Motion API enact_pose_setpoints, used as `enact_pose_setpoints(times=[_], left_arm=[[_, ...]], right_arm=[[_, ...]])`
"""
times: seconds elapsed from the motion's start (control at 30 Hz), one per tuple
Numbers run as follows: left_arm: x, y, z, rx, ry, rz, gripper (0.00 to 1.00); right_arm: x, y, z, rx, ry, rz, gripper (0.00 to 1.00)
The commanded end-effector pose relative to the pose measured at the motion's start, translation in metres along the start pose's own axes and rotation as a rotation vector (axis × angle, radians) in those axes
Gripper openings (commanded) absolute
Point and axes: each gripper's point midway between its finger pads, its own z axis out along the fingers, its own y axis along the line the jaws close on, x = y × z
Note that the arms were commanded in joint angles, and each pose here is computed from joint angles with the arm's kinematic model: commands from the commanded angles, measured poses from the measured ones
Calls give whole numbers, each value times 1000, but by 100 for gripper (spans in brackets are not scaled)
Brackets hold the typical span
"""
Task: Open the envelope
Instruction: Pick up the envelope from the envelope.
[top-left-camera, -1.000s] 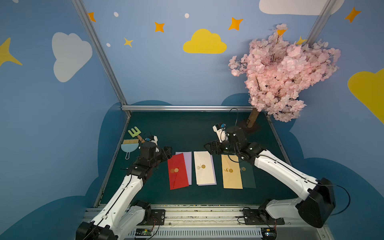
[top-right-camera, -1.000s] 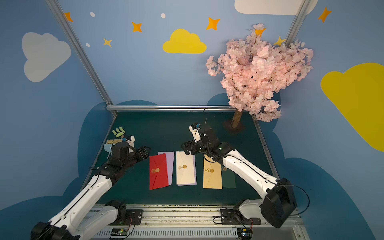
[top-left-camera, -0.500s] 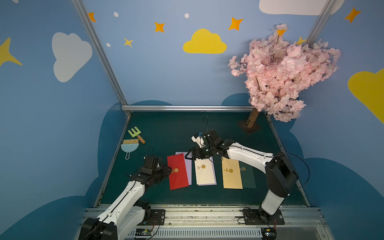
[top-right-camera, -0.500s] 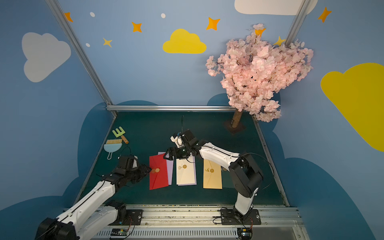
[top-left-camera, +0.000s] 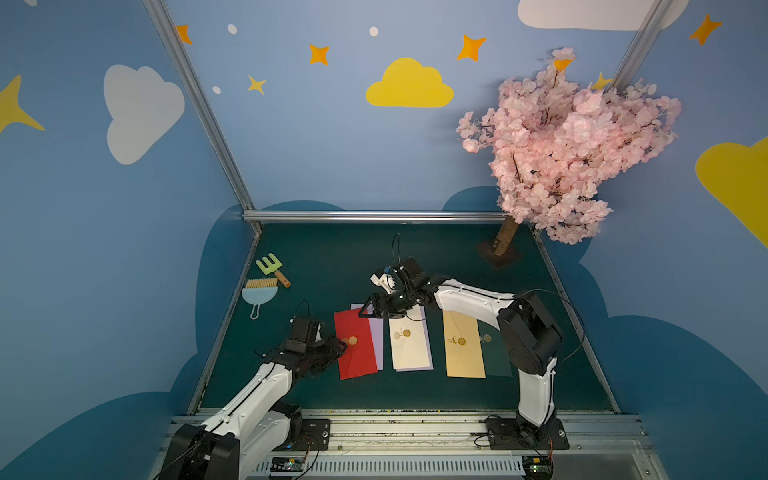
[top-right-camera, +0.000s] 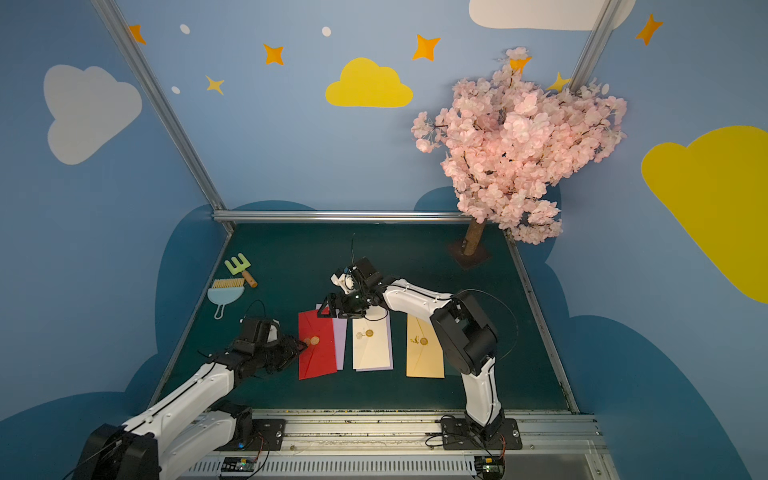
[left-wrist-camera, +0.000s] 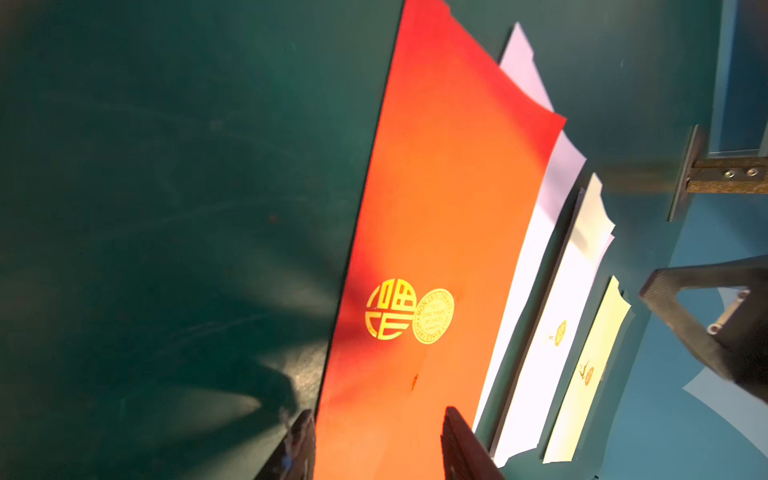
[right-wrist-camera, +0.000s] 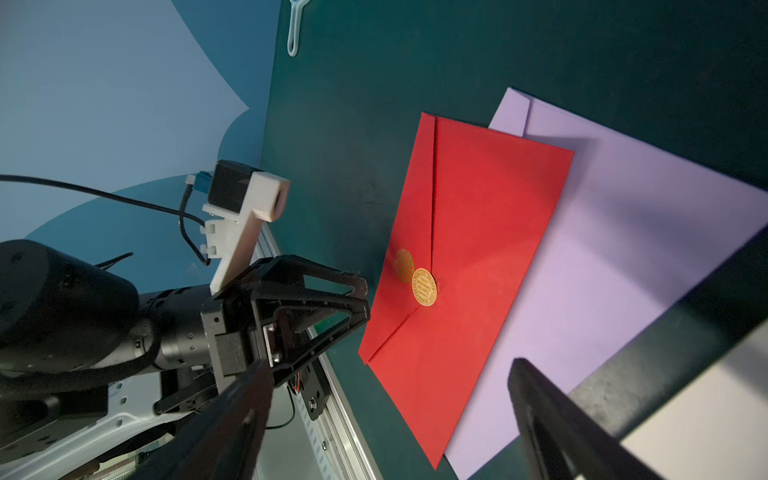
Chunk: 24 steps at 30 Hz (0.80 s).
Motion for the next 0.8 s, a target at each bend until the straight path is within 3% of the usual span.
enact_pose_setpoints(times=[0.0, 0.77], left_arm=[[3, 0, 2, 14, 14, 4, 51], [5, 5, 3, -10, 16, 3, 56]], right_arm=[[-6, -1, 7, -29, 19, 7, 87], [-34, -43, 11, -26, 7, 63, 85]])
